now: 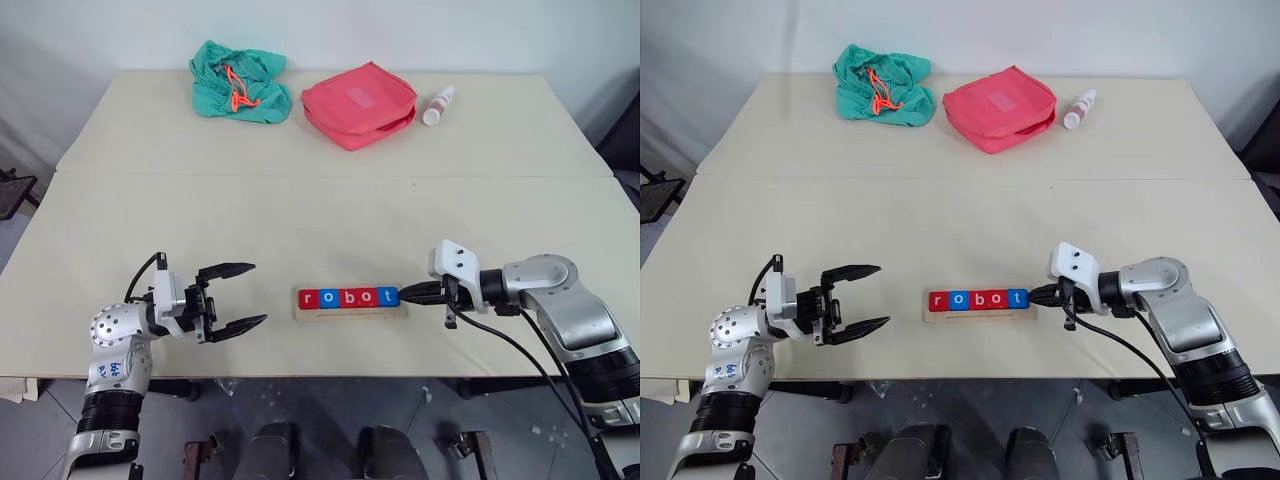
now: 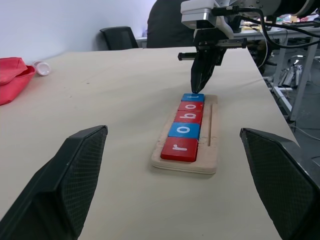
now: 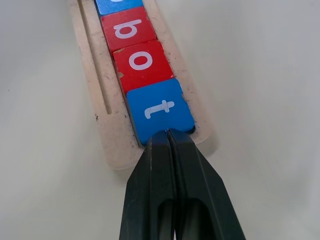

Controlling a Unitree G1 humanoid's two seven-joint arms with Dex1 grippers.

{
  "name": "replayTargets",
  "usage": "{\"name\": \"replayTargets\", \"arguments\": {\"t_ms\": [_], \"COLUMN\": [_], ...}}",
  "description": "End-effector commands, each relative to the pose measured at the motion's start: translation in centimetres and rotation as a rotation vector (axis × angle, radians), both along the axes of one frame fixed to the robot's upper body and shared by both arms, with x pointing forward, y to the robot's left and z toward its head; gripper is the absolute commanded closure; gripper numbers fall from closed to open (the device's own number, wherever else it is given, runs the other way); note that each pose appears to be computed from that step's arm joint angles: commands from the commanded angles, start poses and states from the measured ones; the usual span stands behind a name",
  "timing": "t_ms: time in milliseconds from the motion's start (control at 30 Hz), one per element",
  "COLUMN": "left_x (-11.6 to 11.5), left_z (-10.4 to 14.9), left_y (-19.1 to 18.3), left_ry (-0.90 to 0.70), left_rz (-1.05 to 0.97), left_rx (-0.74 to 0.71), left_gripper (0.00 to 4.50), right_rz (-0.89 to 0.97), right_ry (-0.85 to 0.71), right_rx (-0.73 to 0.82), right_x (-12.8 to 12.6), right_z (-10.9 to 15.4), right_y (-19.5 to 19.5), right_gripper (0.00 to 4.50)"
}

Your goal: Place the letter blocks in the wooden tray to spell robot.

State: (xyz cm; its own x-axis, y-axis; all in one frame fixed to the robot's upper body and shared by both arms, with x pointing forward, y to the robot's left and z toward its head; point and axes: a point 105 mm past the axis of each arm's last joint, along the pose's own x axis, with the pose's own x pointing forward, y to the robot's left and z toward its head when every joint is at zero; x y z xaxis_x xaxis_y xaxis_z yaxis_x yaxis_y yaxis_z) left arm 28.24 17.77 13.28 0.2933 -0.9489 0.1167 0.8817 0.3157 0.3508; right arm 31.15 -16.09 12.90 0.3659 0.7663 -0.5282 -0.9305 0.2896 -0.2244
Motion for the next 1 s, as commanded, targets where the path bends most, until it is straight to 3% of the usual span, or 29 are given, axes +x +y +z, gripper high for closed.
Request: {"name": "replayTargets", "arguments": {"t_ms": [33,200,367,633,800,1000], "left_x": [0.0,0.8,2.2,1.4,1.4,0.7], "left_z": [0.6,1.7,3.2,3.3,3.9,3.7], "left_y": [0.2,1.0,2.3,3.4,4.4,4.7], "left_ry": [-0.021,0.002,-0.005,-0.005,-0.022,-0.006], "left_rz": [0.019,0.094,0.219,0.178,0.184,0.159], "left_rx": [0.011,-0.012,-0.067,-0.044,-0.072,-0.084], "left_gripper": [0.0,0.0,0.0,0.0,0.0,0.0], "right_rz": [-0.024,-0.02,0.054,0.149,0.114,0.091], "right_ry": [-0.099,-0.121,-0.14,-0.171,-0.271,-0.263], "right_rx": [0.063,0.165,0.288,0.251,0.303,0.345], "right_x": [0.1,-0.9,-2.6,-3.5,-2.5,-2.6], "right_z": [2.6,3.7,3.8,2.9,3.8,3.6], "right_y": [-0.9,-3.6,-7.2,-9.9,-11.0,-11.7], "right_gripper": [4.46,4.46,2.87,0.07,0.03,0.03]}}
